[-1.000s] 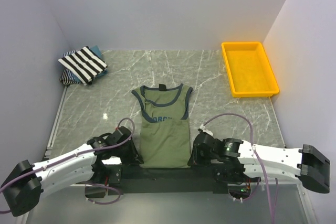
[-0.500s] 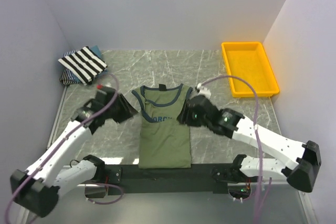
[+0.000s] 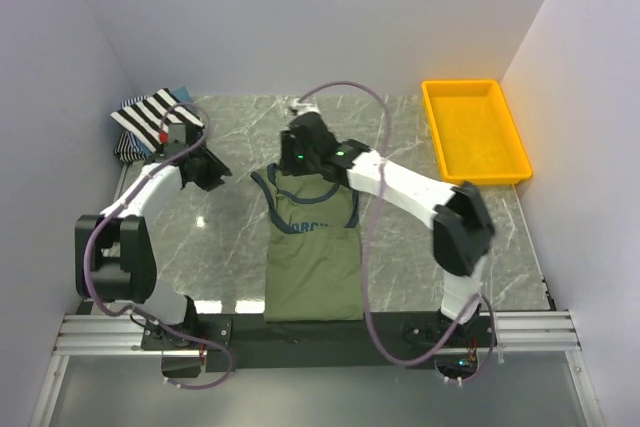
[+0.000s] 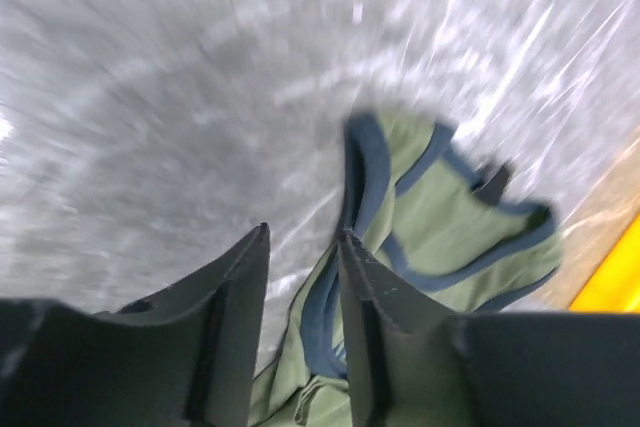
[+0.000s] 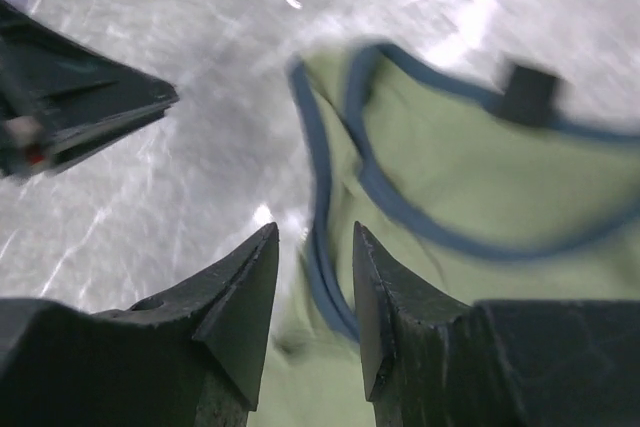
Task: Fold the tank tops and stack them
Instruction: Fold the tank top
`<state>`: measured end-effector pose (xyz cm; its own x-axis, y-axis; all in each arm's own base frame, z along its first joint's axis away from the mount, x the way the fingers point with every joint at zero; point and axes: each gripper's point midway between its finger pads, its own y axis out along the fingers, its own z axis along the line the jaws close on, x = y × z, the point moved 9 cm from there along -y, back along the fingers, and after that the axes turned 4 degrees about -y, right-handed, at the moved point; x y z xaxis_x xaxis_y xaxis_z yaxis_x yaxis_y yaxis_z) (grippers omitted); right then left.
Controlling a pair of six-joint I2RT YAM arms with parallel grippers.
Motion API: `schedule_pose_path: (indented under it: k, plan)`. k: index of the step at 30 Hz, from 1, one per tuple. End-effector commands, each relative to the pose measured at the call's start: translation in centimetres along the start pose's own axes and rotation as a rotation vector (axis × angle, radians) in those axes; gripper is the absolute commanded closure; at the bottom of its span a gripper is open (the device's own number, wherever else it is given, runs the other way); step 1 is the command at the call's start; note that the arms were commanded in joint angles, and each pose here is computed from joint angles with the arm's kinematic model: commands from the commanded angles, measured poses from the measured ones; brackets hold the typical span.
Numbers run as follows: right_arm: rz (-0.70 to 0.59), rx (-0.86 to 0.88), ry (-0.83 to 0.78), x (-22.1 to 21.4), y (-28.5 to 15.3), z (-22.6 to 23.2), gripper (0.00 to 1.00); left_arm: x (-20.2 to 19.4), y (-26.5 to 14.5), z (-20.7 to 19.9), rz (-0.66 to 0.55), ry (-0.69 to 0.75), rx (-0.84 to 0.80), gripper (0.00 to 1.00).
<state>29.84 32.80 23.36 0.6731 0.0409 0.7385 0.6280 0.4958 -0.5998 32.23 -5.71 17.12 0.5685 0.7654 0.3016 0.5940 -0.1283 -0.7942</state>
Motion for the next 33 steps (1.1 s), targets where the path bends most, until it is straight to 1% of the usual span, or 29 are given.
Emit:
schedule_pose_path:
  k: [1, 2, 3, 4, 5, 6, 7, 9, 10, 12, 14, 18, 24, 33]
  plan:
    - [-0.008, 0.023, -0.127, 0.4, 3.9, 2.6, 0.57, 3.5, -4.5, -2.2, -0.161, 0.002, -0.134, 0.59]
    - [-0.04, 0.032, -0.14, 1.5, 4.1, 3.9, 0.57, 5.2, -5.5, -1.3, -0.193, -0.041, -0.124, 0.59]
    - [-0.008, 0.011, -0.167, 0.4, 6.1, 4.0, 0.57, 5.7, -7.0, -1.4, -0.211, -0.045, -0.158, 0.59]
    - [-0.034, 0.014, -0.175, 1.5, 6.3, 4.9, 0.57, 6.5, -8.0, -1.1, -0.242, -0.06, -0.166, 0.59]
    - [-0.039, -0.007, -0.195, 1.2, 7.1, 5.4, 0.56, 6.7, -9.4, -1.3, -0.271, -0.058, -0.192, 0.58]
    - [-0.013, -0.033, -0.218, 0.1, 9.0, 5.3, 0.56, 6.8, -10.1, -1.3, -0.282, -0.057, -0.205, 0.58]
    - [-0.04, -0.042, -0.222, 1.2, 9.1, 5.9, 0.56, 6.9, -10.7, -1.6, -0.293, -0.05, -0.222, 0.58]
    - [-0.03, -0.087, -0.247, 0.3, 11.3, 5.7, 0.55, 7.0, -12.0, -1.8, -0.304, -0.047, -0.253, 0.58]
    - [-0.058, -0.086, -0.246, 1.2, 11.4, 6.2, 0.55, 6.9, -12.5, -2.1, -0.295, -0.042, -0.275, 0.58]
    - [-0.063, -0.119, -0.263, 0.7, 12.6, 6.1, 0.54, 6.8, -13.2, -2.3, -0.296, -0.04, -0.301, 0.59]
    - [-0.087, -0.13, -0.27, 1.1, 12.9, 6.4, 0.52, 6.6, -13.8, -2.4, -0.293, -0.032, -0.327, 0.59]
    - [-0.075, -0.155, -0.276, 0.4, 14.5, 6.1, 0.5, 6.4, -14.4, -2.4, -0.294, -0.02, -0.342, 0.59]
    - [-0.039, -0.14, -0.257, -1.3, 15.7, 6.4, 0.5, 6.1, -14.4, -2.3, -0.278, -0.012, -0.356, 0.6]
    - [0.008, -0.162, -0.226, -3.6, 17.8, 5.8, 0.5, 5.7, -13.3, -1.9, -0.239, -0.009, -0.362, 0.62]
